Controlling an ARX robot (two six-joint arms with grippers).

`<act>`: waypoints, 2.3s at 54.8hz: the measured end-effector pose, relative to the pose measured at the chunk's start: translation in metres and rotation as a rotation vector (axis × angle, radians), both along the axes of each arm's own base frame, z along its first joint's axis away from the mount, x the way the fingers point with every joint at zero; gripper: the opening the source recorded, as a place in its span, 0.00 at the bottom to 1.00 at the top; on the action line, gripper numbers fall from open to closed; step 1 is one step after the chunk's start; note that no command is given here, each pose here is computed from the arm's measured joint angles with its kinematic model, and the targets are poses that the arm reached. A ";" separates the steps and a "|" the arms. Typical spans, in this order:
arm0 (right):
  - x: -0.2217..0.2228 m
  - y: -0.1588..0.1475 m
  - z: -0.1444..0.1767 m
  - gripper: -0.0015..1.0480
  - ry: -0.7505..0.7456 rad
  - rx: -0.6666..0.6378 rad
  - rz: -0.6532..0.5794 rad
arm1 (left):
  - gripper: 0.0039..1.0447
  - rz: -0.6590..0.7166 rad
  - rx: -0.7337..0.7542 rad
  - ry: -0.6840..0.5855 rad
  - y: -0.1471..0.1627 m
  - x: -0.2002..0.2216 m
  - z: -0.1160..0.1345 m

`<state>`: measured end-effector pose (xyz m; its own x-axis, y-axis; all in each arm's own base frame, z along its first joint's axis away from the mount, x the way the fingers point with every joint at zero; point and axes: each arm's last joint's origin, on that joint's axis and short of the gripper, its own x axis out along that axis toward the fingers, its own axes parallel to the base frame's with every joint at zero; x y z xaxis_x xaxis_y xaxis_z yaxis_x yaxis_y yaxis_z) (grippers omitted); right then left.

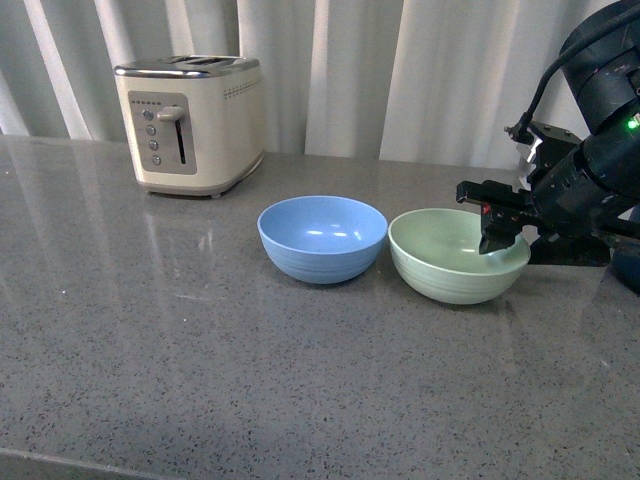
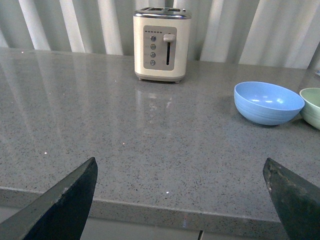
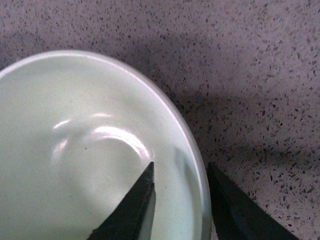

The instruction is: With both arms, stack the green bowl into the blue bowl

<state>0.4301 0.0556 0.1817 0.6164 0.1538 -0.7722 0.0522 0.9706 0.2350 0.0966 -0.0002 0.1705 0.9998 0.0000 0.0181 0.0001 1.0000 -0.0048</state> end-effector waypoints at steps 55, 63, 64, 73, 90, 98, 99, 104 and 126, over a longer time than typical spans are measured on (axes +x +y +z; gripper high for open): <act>0.002 0.033 0.072 0.01 -0.153 0.093 0.167 | 0.94 0.000 0.000 0.000 0.000 0.000 0.000; 0.004 0.050 0.080 0.01 -0.170 0.101 0.215 | 0.94 0.000 0.000 0.000 0.000 0.000 0.000; 0.004 0.051 0.080 0.01 -0.170 0.101 0.217 | 0.94 0.000 0.000 0.000 0.000 0.000 0.000; 0.008 0.064 0.074 0.01 -0.158 0.104 0.253 | 0.94 0.000 0.000 0.000 0.000 0.000 0.000; 0.022 0.082 0.058 0.01 -0.124 0.111 0.298 | 0.94 0.000 0.000 0.000 0.000 0.000 0.000; 0.028 0.087 0.057 0.01 -0.124 0.120 0.313 | 0.94 0.000 0.000 0.000 0.000 0.000 0.000; 0.028 0.087 0.057 0.01 -0.125 0.120 0.314 | 0.94 0.000 0.000 0.000 0.000 0.000 0.000; 0.030 0.090 0.055 0.01 -0.125 0.122 0.327 | 0.94 0.000 0.000 0.000 0.000 0.000 0.000; 0.041 0.098 0.041 0.01 -0.108 0.115 0.350 | 0.94 0.000 0.000 0.000 0.000 0.000 0.000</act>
<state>0.4716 0.1537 0.2222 0.5882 0.4518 -0.6708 -0.3093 0.8920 0.3296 0.0966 -0.0002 0.1705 0.9998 0.0000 0.0181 0.0001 1.0000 -0.0052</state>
